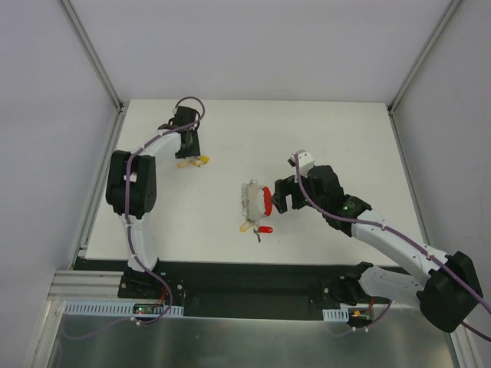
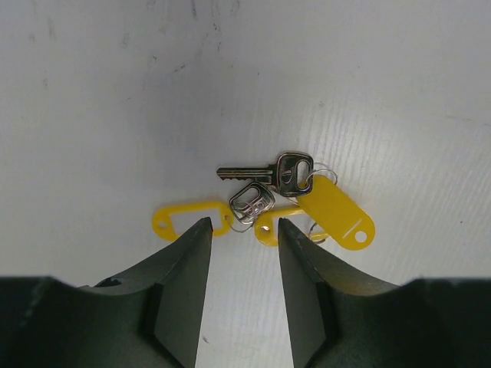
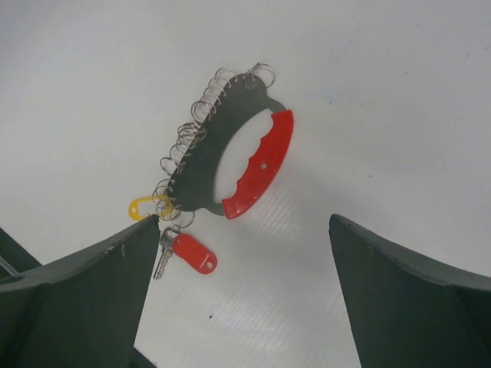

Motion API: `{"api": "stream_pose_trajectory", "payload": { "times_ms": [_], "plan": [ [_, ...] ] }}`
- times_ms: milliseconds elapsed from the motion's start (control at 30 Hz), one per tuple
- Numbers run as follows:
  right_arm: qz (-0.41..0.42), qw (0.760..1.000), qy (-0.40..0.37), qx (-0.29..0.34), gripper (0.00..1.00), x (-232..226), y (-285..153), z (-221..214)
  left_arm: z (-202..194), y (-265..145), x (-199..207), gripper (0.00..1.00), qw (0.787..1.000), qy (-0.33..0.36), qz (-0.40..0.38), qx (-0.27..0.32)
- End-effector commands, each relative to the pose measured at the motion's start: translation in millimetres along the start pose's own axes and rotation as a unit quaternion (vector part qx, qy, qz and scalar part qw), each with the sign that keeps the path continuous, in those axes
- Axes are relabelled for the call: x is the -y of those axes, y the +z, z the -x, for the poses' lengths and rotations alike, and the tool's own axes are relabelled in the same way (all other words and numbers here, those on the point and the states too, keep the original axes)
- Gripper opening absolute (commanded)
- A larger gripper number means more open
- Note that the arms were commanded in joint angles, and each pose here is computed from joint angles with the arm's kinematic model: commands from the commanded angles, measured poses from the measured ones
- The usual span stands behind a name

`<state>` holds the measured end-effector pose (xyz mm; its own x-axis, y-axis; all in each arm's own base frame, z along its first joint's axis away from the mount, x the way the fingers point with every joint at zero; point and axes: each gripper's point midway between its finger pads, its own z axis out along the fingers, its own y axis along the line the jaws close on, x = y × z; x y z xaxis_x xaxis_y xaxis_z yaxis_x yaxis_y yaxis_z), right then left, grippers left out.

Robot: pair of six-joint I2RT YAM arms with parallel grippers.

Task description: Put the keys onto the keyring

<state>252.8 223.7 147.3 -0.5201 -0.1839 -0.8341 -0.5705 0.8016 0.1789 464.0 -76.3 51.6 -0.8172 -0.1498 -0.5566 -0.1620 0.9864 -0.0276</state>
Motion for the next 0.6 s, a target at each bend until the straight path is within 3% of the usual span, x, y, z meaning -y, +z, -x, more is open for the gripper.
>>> {"api": "stream_pose_trajectory", "payload": {
  "times_ms": [0,267,567],
  "plan": [
    [-0.002,0.999,-0.011,0.03,0.95,0,-3,15,-7,5,-1,0.38,0.999,0.036,-0.006,-0.039],
    [-0.007,1.0,-0.013,0.027,0.95,2,-2,13,-31,12,-8,0.33,0.995,0.028,0.003,-0.092],
    [-0.009,0.999,-0.015,0.032,0.95,3,-5,15,-60,5,-10,0.11,0.991,0.0,-0.008,-0.133]
  ]
}}
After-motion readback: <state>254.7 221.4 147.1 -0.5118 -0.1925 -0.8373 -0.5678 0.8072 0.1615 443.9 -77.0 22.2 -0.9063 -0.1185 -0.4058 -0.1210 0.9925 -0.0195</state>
